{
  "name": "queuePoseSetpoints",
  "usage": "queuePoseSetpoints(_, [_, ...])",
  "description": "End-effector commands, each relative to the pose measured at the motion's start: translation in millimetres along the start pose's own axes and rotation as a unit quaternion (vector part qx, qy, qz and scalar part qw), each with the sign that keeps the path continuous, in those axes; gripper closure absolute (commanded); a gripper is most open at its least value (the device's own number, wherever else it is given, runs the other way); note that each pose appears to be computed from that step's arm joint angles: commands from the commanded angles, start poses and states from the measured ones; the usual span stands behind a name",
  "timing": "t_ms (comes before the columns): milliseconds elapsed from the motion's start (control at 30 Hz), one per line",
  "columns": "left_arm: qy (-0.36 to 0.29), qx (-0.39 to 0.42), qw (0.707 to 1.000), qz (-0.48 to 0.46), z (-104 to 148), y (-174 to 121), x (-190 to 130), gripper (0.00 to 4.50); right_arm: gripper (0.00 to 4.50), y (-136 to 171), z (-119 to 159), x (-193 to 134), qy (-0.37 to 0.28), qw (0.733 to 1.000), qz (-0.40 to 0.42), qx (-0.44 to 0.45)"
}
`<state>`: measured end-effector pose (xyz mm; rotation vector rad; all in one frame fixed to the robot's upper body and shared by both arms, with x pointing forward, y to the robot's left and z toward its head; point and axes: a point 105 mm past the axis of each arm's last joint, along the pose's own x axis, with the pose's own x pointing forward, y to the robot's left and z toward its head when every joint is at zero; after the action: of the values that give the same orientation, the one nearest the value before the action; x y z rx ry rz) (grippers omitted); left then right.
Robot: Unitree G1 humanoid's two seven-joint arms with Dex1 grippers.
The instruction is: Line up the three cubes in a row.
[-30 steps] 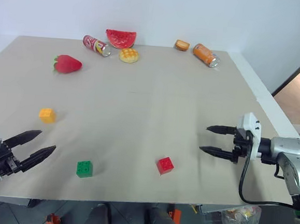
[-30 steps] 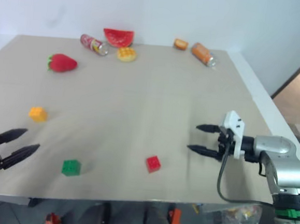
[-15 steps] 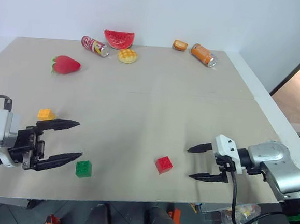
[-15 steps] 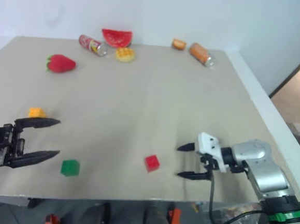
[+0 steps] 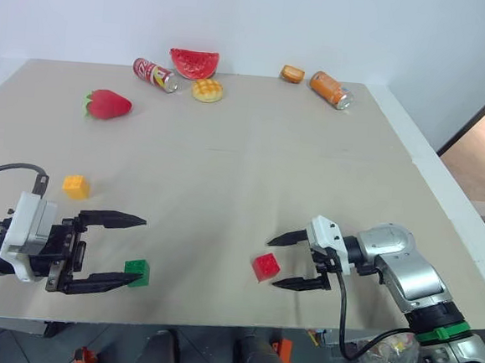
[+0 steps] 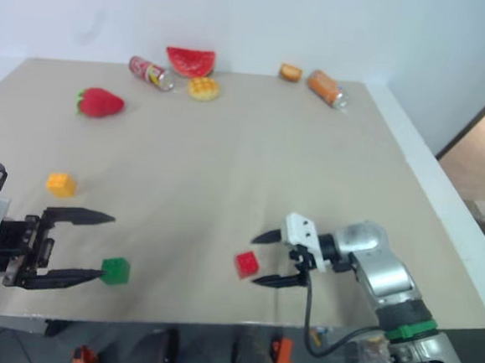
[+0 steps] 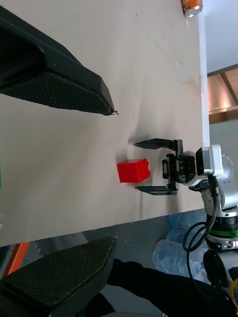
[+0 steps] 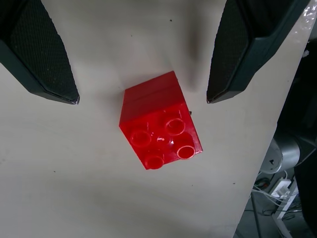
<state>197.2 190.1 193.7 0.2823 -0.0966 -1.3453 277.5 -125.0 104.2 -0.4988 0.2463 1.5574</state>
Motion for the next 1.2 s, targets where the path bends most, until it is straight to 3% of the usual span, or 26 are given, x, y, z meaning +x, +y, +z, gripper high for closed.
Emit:
queuePoseSetpoints(33, [-0.004,0.016,1.0,0.007,5,2,2,0.48,0.23,-5,7,4,-0.007,1.0,0.004,-0.019])
queuePoseSetpoints(167, [-0.004,0.017,1.0,0.012,4,3,4,0.48,0.23,-8,8,9,-0.015,1.0,0.002,-0.02])
queuePoseSetpoints(467, [-0.016,0.024,0.999,0.034,3,11,6,0.45,3.17,-9,7,9,-0.017,1.0,0.011,-0.02])
queuePoseSetpoints(500, [-0.017,0.024,0.999,0.037,3,12,6,0.45,3.29,-10,7,9,-0.015,1.0,0.01,-0.02])
queuePoseSetpoints(667, [-0.019,0.022,0.999,0.043,-1,17,7,0.45,3.29,-27,6,4,-0.006,0.999,-0.031,-0.034])
queuePoseSetpoints(867, [-0.02,0.015,0.999,0.042,-3,19,6,0.45,3.29,-71,12,-26,0.002,0.994,-0.105,-0.041])
queuePoseSetpoints(1200, [-0.028,0.01,0.998,0.05,-6,18,10,0.45,3.29,-76,13,-9,-0.014,0.998,-0.056,-0.035])
